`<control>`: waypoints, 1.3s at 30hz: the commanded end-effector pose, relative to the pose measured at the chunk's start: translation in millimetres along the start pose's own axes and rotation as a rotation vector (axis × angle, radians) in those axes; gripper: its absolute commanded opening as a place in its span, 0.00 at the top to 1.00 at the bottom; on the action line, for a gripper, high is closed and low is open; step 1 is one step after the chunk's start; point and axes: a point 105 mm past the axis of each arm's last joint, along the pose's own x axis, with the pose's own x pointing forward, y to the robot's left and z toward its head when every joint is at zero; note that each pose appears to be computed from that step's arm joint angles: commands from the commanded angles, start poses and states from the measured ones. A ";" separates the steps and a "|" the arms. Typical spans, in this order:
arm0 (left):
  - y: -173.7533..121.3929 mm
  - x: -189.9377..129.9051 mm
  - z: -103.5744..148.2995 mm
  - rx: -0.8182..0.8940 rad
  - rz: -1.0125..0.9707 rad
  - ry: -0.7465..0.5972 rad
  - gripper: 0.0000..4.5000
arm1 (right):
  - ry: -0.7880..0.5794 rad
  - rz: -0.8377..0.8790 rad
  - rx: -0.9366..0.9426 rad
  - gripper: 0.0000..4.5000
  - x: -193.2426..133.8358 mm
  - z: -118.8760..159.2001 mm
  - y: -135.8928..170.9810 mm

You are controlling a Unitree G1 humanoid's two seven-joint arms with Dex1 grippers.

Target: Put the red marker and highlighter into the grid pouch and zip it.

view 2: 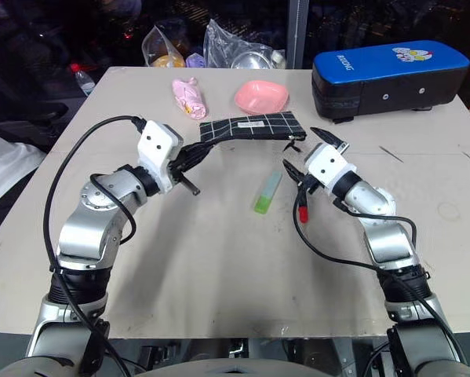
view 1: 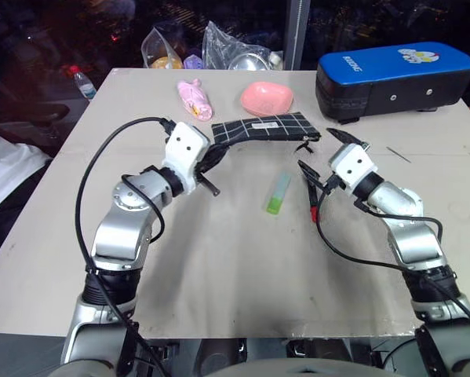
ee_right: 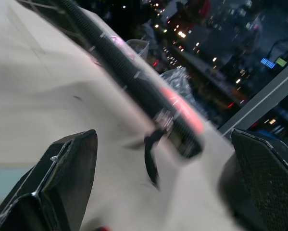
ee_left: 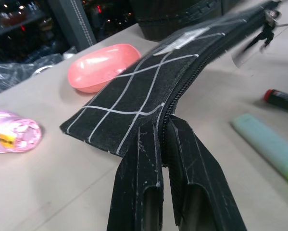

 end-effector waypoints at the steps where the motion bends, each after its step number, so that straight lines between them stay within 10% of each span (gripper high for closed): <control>1: -7.5 -0.4 13.0 0.009 -0.019 -0.044 0.99 | -0.032 -0.007 -0.116 0.00 9.6 9.1 -8.1; 6: -14.5 0.3 12.1 0.013 -0.046 -0.041 1.00 | -0.027 0.009 -0.198 0.06 19.9 5.3 -12.0; 15: -22.2 -3.9 17.2 0.066 -0.069 -0.078 1.00 | -0.028 0.032 -0.233 0.97 19.8 1.7 -10.7; 19: -23.5 -8.3 21.9 0.112 -0.085 -0.114 0.88 | -0.023 0.042 -0.251 1.00 18.6 -1.4 -11.1; 25: -32.7 -20.9 22.6 0.499 -0.155 -0.181 0.27 | -0.067 0.076 -0.265 1.00 14.1 -0.3 -10.1; 39: -29.5 -30.1 9.4 0.744 -0.214 -0.309 0.27 | -0.176 0.113 -0.165 1.00 7.8 3.7 -12.6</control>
